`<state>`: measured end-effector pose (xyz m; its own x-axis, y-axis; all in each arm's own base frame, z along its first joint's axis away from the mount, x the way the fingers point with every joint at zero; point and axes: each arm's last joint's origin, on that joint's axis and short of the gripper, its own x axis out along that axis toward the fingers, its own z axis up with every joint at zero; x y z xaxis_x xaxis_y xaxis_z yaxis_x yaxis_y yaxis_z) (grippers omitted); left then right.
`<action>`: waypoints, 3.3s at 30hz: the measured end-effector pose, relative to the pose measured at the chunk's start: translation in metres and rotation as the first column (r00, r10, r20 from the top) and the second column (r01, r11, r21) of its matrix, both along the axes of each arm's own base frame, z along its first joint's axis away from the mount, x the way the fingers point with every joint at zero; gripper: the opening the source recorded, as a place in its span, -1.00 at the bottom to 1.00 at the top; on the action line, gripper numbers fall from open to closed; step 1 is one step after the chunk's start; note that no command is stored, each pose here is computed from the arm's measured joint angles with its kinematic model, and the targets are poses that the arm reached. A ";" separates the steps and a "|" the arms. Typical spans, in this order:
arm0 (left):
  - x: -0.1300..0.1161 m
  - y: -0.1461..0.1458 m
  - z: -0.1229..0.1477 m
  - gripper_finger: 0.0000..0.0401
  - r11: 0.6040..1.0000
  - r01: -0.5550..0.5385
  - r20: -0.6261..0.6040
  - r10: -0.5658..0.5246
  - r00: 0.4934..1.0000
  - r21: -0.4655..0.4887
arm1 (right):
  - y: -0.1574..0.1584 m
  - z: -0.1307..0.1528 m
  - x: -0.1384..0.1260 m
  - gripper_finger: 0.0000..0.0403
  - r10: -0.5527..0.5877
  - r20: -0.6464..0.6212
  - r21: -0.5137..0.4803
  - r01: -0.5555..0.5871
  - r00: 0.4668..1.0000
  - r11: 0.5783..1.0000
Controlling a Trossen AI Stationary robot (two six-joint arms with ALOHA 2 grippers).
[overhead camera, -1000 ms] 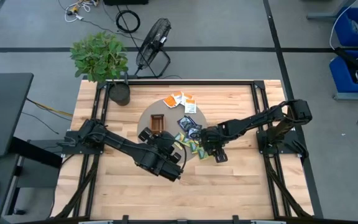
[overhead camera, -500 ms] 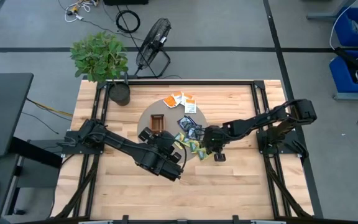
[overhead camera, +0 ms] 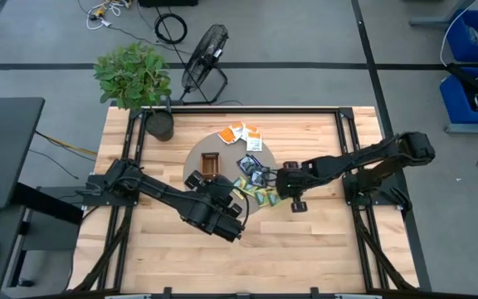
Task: Pick & Place Tea
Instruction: Put the yellow tea bag into the middle section of the wooden organizer
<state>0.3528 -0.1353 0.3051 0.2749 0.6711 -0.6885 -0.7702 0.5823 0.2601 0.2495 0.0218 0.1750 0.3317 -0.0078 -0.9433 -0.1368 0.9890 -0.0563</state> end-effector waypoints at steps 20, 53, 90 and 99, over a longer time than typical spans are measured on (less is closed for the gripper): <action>0.003 0.007 0.001 -0.19 0.998 -0.010 0.023 0.009 1.000 0.060 | -0.012 0.094 -0.010 -1.00 -0.050 0.529 -0.271 0.224 0.847 0.936; 0.009 0.017 0.020 -0.19 0.779 -0.127 0.314 -0.093 0.945 0.613 | -0.006 0.131 0.001 -1.00 -0.146 0.988 0.142 0.084 0.047 0.986; 0.062 -0.014 0.048 -0.42 0.810 0.014 0.251 -0.198 0.947 0.587 | -0.001 0.131 0.001 -1.00 -0.095 0.994 0.093 0.028 0.057 0.995; 0.069 0.002 0.051 -0.42 0.819 -0.046 0.296 -0.154 0.943 0.573 | -0.001 0.131 0.001 -1.00 -0.094 0.994 0.093 0.027 0.057 0.995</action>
<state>0.4219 -0.1334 0.3565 0.4561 0.8879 -0.0610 -0.8386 0.4517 0.3045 0.2506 0.0212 0.3064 0.9602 -0.0592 0.2731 0.0749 0.9961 -0.0474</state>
